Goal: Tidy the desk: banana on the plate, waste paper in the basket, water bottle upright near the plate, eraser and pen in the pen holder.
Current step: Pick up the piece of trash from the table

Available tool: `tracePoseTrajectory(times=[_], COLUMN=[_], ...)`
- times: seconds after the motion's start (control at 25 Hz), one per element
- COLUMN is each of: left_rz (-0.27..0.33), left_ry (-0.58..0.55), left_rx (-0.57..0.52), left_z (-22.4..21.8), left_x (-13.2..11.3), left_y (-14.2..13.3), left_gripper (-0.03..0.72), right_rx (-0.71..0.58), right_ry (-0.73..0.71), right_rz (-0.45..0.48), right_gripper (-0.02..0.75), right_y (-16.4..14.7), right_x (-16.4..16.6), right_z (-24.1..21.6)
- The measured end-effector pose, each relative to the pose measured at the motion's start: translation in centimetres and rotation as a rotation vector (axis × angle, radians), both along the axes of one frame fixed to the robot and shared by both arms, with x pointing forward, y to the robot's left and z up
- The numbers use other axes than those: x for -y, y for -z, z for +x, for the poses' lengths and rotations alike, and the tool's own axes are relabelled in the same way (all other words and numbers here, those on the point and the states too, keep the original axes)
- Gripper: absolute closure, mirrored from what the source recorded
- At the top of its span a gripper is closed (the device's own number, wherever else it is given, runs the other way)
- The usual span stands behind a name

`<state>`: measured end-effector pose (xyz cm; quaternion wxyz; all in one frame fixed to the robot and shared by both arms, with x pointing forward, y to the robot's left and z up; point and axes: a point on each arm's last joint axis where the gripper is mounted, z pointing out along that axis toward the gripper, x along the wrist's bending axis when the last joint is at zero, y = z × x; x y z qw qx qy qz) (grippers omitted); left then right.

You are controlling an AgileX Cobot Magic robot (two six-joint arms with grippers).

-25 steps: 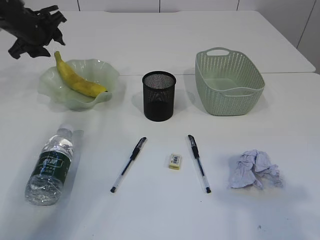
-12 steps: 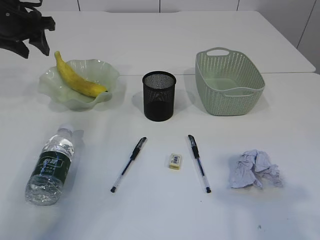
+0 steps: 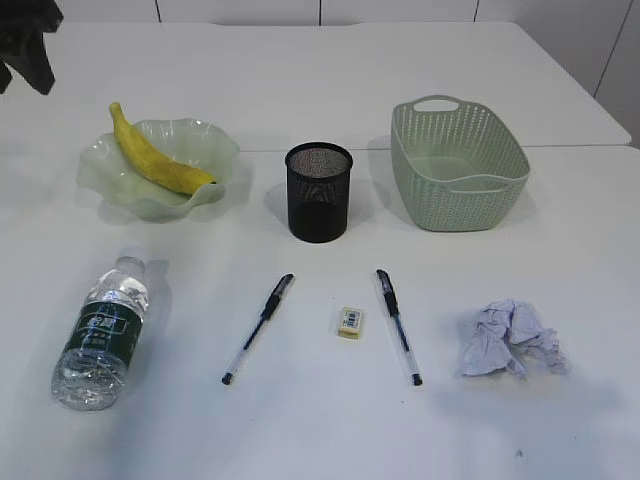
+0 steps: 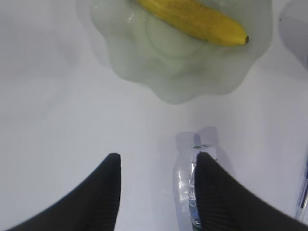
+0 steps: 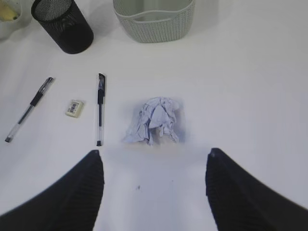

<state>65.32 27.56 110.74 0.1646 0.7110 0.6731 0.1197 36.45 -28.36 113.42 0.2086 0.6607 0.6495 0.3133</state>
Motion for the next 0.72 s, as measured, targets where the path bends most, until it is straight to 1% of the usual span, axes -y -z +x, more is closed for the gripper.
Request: tracePoseTrajectory(times=[0.12,0.2,0.36,0.52,0.72], left_rz=[-0.001,0.013,0.055,0.078,0.080], left_ry=[0.002,0.000,-0.003,-0.002,0.001], left_rx=[0.044,0.059,0.036,-0.014,-0.056], left_z=[-1.3,-2.5,-5.7,-9.4,-13.7], left_x=[-0.1,-0.3,-0.8,-1.1,-1.3], left_y=[-2.0,-2.9,-3.3,-2.5,-0.9], left_gripper=[0.351,0.353,0.354,0.355,0.356], right_rx=[-0.012,-0.013,-0.015,-0.016,-0.016], right_ry=[-0.001,-0.001,-0.004,-0.005,-0.006], right_rz=[-0.001,-0.001,-0.004,-0.004,-0.005], right_gripper=[0.244,0.244,0.244,0.244,0.244], right_y=[0.1,0.1,0.1,0.1,0.1], right_x=[0.0,0.0,0.0,0.0,0.0], right_z=[-0.1,-0.1,-0.1,-0.1,-0.1])
